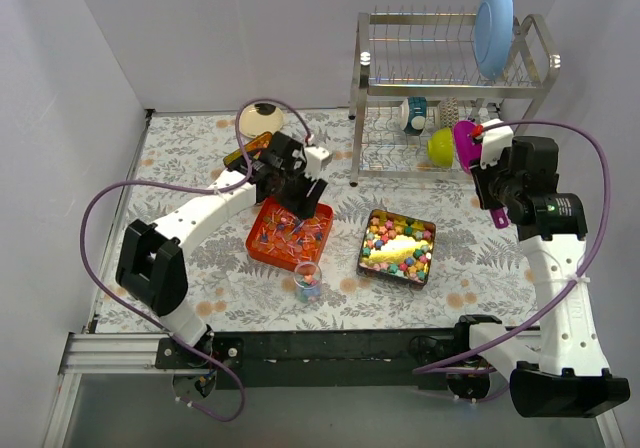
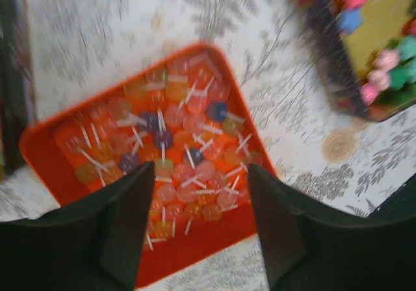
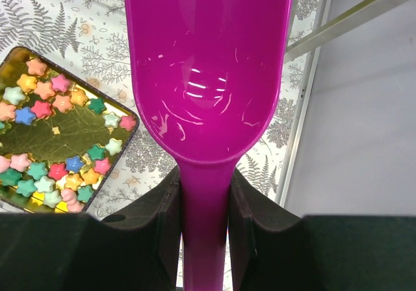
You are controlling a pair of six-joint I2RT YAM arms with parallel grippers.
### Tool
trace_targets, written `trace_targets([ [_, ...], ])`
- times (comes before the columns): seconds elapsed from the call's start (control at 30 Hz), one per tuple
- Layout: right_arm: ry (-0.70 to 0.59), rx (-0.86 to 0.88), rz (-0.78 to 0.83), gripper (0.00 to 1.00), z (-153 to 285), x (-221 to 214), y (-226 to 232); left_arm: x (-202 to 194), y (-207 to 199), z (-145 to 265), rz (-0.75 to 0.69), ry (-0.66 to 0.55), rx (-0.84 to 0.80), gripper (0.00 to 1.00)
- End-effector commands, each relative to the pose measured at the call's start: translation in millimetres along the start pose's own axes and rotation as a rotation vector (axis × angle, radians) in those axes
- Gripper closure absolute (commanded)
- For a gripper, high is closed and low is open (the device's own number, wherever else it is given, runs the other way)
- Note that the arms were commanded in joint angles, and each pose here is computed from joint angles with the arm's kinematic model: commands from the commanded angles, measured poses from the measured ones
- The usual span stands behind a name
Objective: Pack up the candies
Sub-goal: Move the storage box to the center of the board.
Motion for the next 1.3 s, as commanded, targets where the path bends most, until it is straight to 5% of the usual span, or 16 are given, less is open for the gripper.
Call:
trace_targets([
  [0.0, -0.092, 0.004, -0.021, 0.99, 7.3, 20.5, -3.1, -51.3, 8.7, -0.5, 0.093, 0.136, 0.033, 0.52],
  [0.2, -0.073, 0.01, -0.021, 0.99, 4.5, 16.0, -1.8, -74.9, 10.0, -26.8, 0.098, 0.233, -0.042, 0.81],
  [0.3, -0.066, 0.012, -0.015, 0.99, 4.0, 12.4, -0.9, -74.8, 4.5, -38.4, 0.115, 0.228, -0.116, 0.87],
  [0.9, -0.041, -0.006, -0.006, 0.99, 2.9, -10.8, 0.3, -13.7, -76.7, -94.1, 0.11, 0.214, -0.444, 0.96],
  [1.27, -0.014, -0.022, -0.015, 0.99, -0.1, -20.5, -2.8, 36.5, -42.8, -133.6, 0.13, 0.04, -0.273, 0.98],
])
Point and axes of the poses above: each gripper's point midway between its finger pads, its own z axis back along the fingers, its own y axis along the line the jaws close on, x = y × z, the point moved 8 cm from there along z, back along the fingers, and after that the axes turned 3 degrees about -z, right-handed, at the moved point
